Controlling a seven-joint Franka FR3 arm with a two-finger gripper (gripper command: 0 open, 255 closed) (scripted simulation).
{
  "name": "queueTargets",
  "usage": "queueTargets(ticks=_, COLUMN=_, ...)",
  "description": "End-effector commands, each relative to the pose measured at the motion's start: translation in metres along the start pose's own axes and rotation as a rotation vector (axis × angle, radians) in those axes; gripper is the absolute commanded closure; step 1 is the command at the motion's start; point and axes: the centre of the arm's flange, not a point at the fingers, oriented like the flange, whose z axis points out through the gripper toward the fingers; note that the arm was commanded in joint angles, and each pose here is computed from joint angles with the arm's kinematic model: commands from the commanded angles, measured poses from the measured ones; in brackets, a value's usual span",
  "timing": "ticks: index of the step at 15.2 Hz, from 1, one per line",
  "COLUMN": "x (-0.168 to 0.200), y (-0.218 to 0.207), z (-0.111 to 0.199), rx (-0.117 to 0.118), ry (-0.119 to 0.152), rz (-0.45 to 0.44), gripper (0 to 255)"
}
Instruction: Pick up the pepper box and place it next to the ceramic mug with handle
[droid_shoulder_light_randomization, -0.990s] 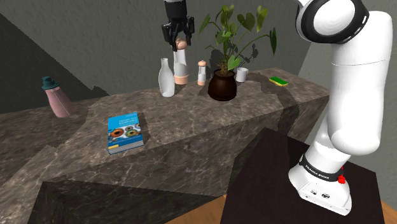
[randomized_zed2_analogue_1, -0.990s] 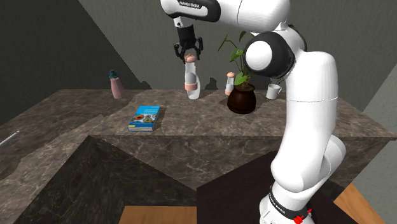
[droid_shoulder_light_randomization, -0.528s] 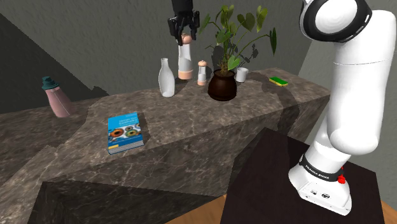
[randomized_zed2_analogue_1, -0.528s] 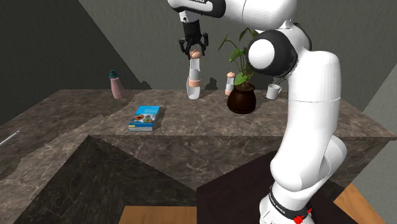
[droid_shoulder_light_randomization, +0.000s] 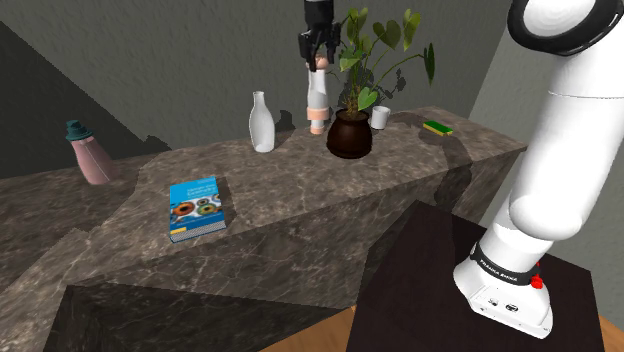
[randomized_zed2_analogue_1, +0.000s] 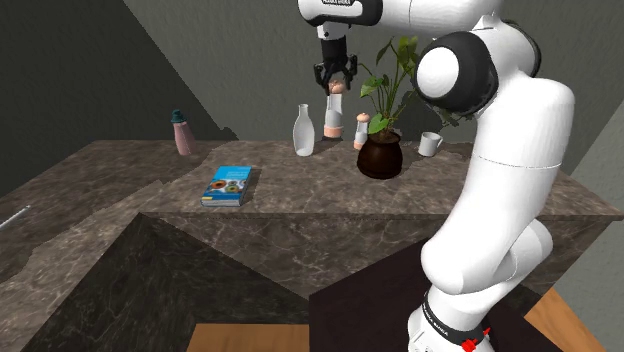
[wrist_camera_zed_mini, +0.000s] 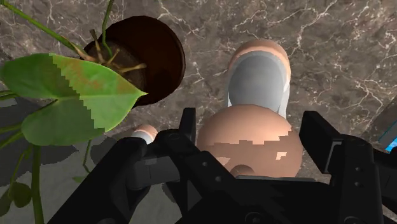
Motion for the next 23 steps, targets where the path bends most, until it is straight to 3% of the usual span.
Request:
queueTargets(ticks=1, x=-0.004, y=0.026, z=0.008, rx=0.000, ry=0.000, rz=-0.001, gripper=255)
queueTargets(ticks=23, x=-0.031, y=0.302, z=0.097, rx=0.000, ry=0.000, rz=-0.001, gripper=255)
